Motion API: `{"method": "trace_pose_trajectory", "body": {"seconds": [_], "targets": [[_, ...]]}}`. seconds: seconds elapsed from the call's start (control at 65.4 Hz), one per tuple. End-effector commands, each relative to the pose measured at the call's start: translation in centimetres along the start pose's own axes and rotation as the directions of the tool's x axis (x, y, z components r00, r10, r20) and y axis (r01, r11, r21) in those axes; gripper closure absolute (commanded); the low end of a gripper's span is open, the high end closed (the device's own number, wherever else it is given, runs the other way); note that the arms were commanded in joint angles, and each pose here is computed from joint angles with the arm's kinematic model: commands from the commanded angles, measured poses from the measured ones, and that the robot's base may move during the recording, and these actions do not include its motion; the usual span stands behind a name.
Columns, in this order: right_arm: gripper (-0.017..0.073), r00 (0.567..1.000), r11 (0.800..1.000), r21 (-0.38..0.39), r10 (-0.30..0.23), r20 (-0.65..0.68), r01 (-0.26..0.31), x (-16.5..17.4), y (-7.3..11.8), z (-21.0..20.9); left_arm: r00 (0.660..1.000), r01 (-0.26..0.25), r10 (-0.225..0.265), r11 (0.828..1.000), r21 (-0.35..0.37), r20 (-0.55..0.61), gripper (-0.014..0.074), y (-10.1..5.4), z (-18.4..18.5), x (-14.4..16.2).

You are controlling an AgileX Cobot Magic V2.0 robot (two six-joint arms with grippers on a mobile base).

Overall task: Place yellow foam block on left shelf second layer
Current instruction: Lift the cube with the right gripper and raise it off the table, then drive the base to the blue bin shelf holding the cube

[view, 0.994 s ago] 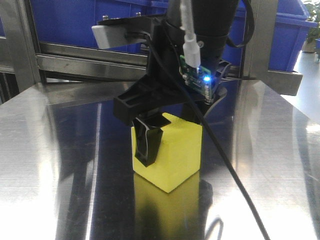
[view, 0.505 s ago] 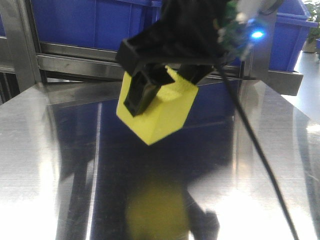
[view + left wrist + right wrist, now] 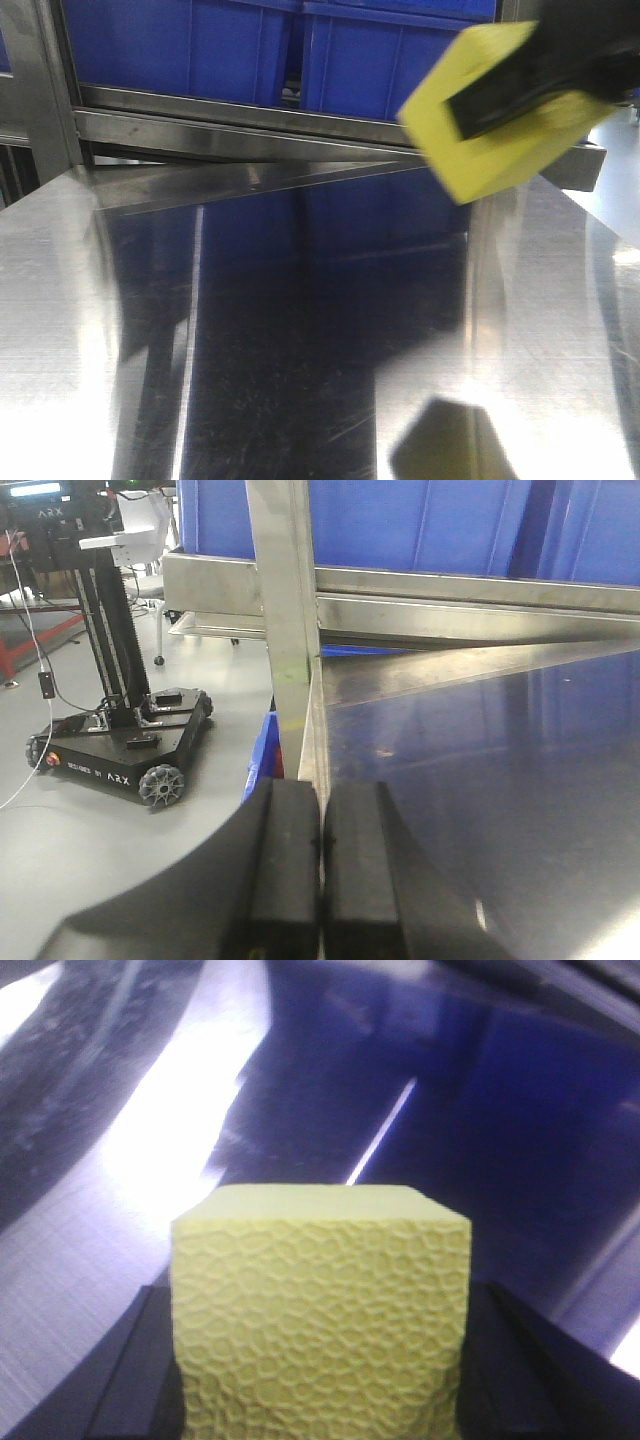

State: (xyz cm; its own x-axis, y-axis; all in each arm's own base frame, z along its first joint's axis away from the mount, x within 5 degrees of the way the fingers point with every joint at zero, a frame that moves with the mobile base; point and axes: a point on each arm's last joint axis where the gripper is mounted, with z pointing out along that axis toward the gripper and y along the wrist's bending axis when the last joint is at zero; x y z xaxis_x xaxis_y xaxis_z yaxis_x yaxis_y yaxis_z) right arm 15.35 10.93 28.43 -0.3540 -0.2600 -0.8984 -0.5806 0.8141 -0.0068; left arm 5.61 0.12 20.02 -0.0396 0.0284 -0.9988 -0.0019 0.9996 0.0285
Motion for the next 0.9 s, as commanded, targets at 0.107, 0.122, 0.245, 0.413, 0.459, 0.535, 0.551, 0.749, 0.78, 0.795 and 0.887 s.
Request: {"method": "trace_pose_trajectory", "body": {"seconds": [0.107, 0.122, 0.245, 0.413, 0.459, 0.535, 0.551, 0.749, 0.78, 0.795, 0.887], "targets": [[0.0455, 0.969, 0.994, 0.109, 0.0, 0.249, -0.028, 0.5, -1.6, -5.7, 0.997, 0.006, -0.008, 1.0, 0.023, 0.071, 0.0457, -0.2, 0.0, 0.0], [0.0455, 0.966, 0.993, 0.116, -0.001, 0.258, -0.03, 0.7, -1.6, -6.1, 0.997, 0.006, -0.008, 1.0, 0.023, 0.071, 0.0457, -0.2, 0.0, 0.0], [0.0455, 0.945, 0.986, 0.165, -0.03, 0.326, -0.025, 2.2, -1.7, -8.7, 0.997, 0.006, -0.008, 1.0, 0.023, 0.071, 0.0457, -0.2, 0.0, 0.0], [0.0455, 0.893, 0.983, 0.185, -0.069, 0.445, -0.016, 3.2, -1.2, -11.8, 0.997, 0.006, -0.008, 1.0, 0.023, 0.071, 0.0457, -0.2, 0.0, 0.0], [0.0455, 0.878, 0.982, 0.188, -0.075, 0.474, -0.017, 3.3, -1.1, -12.5, 0.997, 0.006, -0.008, 1.0, 0.023, 0.071, 0.0457, -0.2, 0.0, 0.0], [0.0455, 0.85, 0.981, 0.195, -0.09, 0.519, -0.015, 3.4, -1.0, -13.5, 0.997, 0.006, -0.008, 1.0, 0.023, 0.071, 0.0457, -0.2, 0.0, 0.0], [0.0455, 0.845, 0.98, 0.197, -0.094, 0.527, -0.014, 3.4, -1.0, -13.7, 0.997, 0.006, -0.008, 1.0, 0.023, 0.071, 0.0457, -0.2, 0.0, 0.0], [0.0455, 0.828, 0.979, 0.202, -0.104, 0.551, -0.011, 3.4, -0.9, -14.1, 0.997, 0.006, -0.008, 1.0, 0.023, 0.071, 0.0457, -0.2, 0.0, 0.0], [0.0455, 0.828, 0.979, 0.202, -0.104, 0.551, -0.011, 3.4, -0.9, -14.1, 0.997, 0.006, -0.008, 1.0, 0.023, 0.071, 0.0457, -0.2, 0.0, 0.0], [0.0455, 0.828, 0.979, 0.202, -0.104, 0.551, -0.011, 3.4, -0.9, -14.1, 0.997, 0.006, -0.008, 1.0, 0.023, 0.071, 0.0457, -0.2, 0.0, 0.0], [0.0455, 0.828, 0.979, 0.202, -0.104, 0.551, -0.011, 3.4, -0.9, -14.1, 0.997, 0.006, -0.008, 1.0, 0.023, 0.071, 0.0457, -0.2, 0.0, 0.0]]}}
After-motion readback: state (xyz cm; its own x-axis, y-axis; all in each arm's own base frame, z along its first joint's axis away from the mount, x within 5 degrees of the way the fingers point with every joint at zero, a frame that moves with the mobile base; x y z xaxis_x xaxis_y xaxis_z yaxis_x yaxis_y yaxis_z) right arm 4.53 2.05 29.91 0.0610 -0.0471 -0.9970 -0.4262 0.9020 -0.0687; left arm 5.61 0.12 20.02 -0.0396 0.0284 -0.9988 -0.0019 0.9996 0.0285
